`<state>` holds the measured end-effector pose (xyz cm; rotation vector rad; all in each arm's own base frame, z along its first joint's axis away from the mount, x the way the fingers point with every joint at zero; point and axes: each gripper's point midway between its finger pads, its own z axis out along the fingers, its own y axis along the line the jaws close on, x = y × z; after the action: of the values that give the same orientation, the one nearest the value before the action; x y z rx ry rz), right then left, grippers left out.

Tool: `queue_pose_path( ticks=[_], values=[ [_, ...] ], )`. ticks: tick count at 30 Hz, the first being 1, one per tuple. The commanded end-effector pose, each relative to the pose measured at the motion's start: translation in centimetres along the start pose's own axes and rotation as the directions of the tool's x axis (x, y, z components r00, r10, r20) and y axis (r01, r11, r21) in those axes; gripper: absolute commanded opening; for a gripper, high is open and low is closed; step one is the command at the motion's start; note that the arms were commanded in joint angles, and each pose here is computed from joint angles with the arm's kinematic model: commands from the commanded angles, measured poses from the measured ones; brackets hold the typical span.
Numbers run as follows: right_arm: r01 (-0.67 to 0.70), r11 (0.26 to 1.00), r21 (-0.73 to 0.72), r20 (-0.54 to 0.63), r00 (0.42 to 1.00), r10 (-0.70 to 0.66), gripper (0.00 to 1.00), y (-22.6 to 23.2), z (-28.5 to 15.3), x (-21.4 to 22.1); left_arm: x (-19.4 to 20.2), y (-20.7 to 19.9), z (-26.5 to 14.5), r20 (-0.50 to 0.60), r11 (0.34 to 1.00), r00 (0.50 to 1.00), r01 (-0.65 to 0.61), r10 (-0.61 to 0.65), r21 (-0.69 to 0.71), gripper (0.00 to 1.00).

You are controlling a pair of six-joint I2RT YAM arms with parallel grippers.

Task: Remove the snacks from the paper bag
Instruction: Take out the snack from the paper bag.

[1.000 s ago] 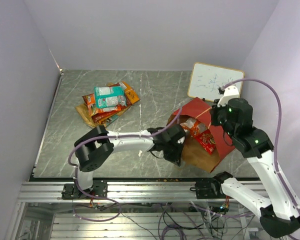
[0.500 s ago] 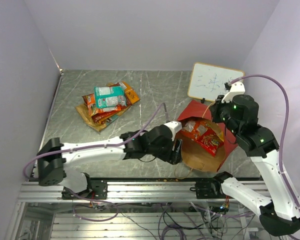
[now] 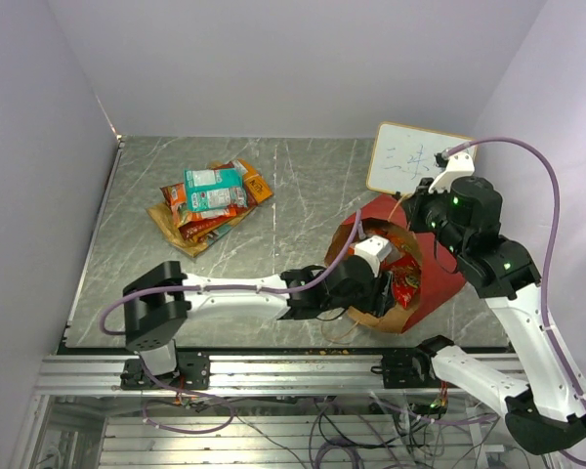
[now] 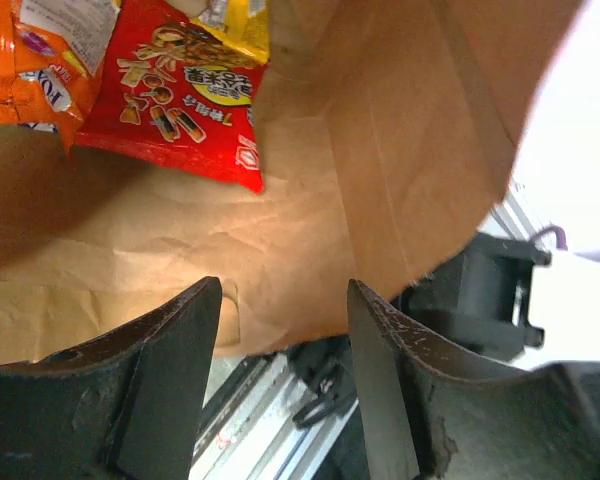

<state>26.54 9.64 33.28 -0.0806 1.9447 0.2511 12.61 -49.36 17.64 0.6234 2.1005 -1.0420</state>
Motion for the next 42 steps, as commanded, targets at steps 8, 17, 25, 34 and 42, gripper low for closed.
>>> queue_pose_path(
  ticks=[8,17,25,34,42],
  values=[
    [-0.013,0.999,-0.032,0.093,0.996,0.016,0.0,1.0,-0.2,-3.3,-1.0,3.1,3.8,0.144,0.875,0.866,0.485,-0.48,0.0,0.46],
    [0.009,1.0,-0.021,0.073,0.997,-0.007,0.0,0.7,0.1,-2.5,1.8,6.9,6.6,0.199,0.699,0.704,0.707,-0.681,-0.109,0.54],
    [0.028,0.999,-0.016,0.062,0.998,-0.027,0.0,0.5,0.3,-2.1,2.9,9.0,10.0,0.246,0.7,0.726,0.686,-0.642,-0.2,0.72],
    [0.036,0.999,-0.011,0.077,0.996,-0.035,0.0,0.3,0.0,-2.3,2.2,8.1,13.4,0.227,0.697,0.717,0.695,-0.659,-0.174,0.7],
    [0.02,1.0,0.002,0.102,0.995,-0.02,0.0,-0.2,-1.3,-2.5,1.0,8.3,13.4,0.189,0.73,0.755,0.655,-0.628,-0.194,0.34]
  ],
)
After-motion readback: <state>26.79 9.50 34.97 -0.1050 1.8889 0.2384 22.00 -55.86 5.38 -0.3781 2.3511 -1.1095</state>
